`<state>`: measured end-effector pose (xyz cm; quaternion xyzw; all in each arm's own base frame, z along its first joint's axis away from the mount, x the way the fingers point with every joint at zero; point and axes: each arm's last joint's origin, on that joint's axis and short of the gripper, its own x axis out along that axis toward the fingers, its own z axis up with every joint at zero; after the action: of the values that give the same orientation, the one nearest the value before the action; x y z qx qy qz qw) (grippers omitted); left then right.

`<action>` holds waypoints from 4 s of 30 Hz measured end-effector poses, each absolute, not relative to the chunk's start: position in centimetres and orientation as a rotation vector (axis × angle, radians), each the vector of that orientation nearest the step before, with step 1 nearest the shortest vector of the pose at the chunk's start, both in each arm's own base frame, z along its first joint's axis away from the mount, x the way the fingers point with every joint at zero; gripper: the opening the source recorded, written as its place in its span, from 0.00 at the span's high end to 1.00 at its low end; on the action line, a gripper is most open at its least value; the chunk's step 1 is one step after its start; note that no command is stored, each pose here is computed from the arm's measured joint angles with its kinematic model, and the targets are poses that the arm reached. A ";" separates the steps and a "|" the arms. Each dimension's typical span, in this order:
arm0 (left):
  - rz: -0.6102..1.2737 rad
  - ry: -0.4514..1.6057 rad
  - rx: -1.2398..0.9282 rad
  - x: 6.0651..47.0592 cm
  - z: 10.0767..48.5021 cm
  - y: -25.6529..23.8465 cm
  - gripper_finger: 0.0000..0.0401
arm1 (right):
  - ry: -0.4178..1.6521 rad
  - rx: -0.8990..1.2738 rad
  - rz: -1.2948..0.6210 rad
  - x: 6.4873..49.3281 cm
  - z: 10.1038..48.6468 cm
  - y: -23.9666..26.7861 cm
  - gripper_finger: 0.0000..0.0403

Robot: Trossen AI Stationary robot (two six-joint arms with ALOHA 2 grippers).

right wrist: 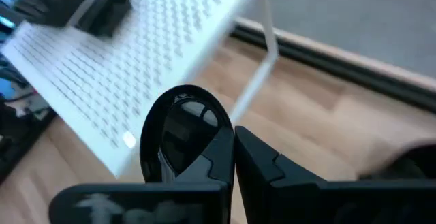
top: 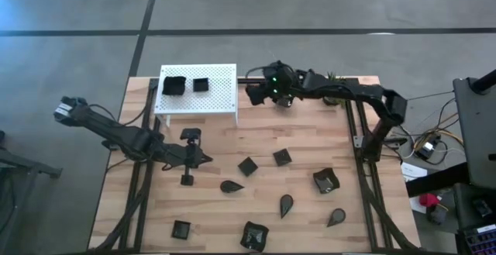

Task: Pick & Place Mini shaped plates
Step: Put the drop shaped plate on the shelf, then stack the square plate on top of the other square plate on the shelf

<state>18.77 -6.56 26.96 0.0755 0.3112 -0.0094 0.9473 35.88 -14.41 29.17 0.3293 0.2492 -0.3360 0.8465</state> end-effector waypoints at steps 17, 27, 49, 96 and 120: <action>-0.017 0.582 0.134 17.5 28.1 -6.0 1.00 | 0.516 0.612 -0.600 42.8 30.1 -17.3 0.98; 0.201 0.543 0.172 17.3 28.3 -5.3 1.00 | 0.574 0.537 -0.620 43.8 31.9 -17.6 0.98; 0.257 0.482 0.142 16.4 29.2 -4.8 1.00 | 0.569 0.544 -0.585 45.9 28.8 -18.2 0.98; 0.256 0.475 0.137 16.2 29.3 -4.8 1.00 | 0.539 0.526 -0.568 46.2 27.6 -18.3 0.87; 0.261 0.499 0.130 16.1 29.1 -4.7 1.00 | 0.574 0.353 -0.453 44.3 31.9 -16.0 0.98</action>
<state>16.11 -4.72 29.09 0.0640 0.2460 0.1286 0.9586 44.29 -15.95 31.88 0.1716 0.2791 -0.2203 0.9188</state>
